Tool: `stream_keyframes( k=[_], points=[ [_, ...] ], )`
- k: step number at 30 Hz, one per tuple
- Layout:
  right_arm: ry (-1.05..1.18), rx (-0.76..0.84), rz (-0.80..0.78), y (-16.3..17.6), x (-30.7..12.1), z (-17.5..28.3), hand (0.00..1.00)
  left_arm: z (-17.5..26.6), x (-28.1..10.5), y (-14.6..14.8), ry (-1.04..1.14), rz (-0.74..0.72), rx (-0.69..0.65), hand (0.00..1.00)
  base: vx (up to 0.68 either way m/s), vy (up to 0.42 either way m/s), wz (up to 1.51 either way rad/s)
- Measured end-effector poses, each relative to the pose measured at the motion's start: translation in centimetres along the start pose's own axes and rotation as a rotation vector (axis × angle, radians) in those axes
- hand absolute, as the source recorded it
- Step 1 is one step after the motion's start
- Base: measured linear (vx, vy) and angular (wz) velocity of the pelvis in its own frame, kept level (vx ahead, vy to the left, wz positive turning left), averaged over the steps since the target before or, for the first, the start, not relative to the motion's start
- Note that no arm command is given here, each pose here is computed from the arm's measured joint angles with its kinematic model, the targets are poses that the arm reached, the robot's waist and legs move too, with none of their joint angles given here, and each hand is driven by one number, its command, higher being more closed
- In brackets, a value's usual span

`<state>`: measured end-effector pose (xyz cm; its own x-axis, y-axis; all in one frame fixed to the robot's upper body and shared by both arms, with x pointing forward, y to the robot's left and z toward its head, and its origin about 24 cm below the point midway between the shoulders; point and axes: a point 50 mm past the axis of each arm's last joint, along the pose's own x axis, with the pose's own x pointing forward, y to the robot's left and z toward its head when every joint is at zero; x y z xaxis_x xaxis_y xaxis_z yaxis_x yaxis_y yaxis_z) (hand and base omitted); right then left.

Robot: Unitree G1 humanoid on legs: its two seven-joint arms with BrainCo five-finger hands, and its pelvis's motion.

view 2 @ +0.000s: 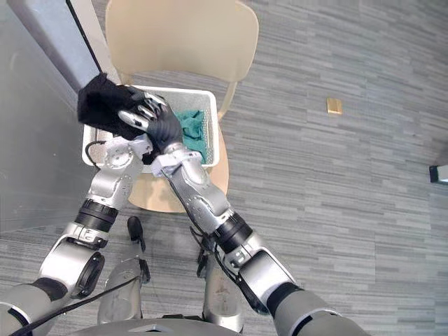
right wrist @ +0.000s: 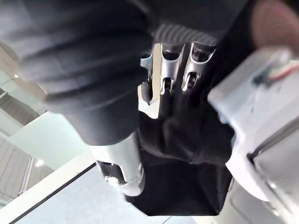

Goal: Pick up the laundry basket with both hands and put the clothes into the washing machine.

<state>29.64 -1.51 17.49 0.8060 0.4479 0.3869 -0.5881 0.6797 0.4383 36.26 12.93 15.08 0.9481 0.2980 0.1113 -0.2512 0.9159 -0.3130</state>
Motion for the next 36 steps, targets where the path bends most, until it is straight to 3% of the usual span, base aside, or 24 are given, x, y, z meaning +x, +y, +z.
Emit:
stream_keyframes(
  k=[3, 7, 13, 21, 26, 36],
  points=[
    [-0.001, 0.025, -0.056, -2.5, -3.3, 0.0, 0.0, -0.6, -0.2, 3.1, 0.026, 0.09, -0.064, 1.0, 0.05, -0.018, 0.05],
    [0.047, -0.019, -0.289, -7.6, -9.2, -0.6, 0.0, -1.0, -1.3, 7.1, 0.01, 0.202, -0.114, 1.0, 0.05, -0.019, -0.02],
    [0.077, -0.116, -0.55, -12.3, -14.8, 0.5, 0.0, 0.1, -2.4, 10.2, -0.057, 0.268, -0.156, 1.0, 0.04, -0.01, -0.08],
    [0.102, -0.197, -0.746, -14.5, -18.9, 1.0, 0.0, 1.9, -3.7, 12.0, -0.145, 0.252, -0.225, 1.0, 0.04, -0.004, 0.05],
    [0.143, -0.18, -0.875, -15.4, -21.4, 0.1, 0.0, 2.4, -5.7, 14.8, -0.186, 0.286, -0.244, 1.0, 0.04, -0.009, 0.04],
    [0.252, -0.069, -1.245, -15.3, -30.2, -3.1, 0.0, -1.9, -16.2, 23.1, -0.041, 0.608, -0.187, 1.0, 0.04, -0.013, 0.02]
  ],
)
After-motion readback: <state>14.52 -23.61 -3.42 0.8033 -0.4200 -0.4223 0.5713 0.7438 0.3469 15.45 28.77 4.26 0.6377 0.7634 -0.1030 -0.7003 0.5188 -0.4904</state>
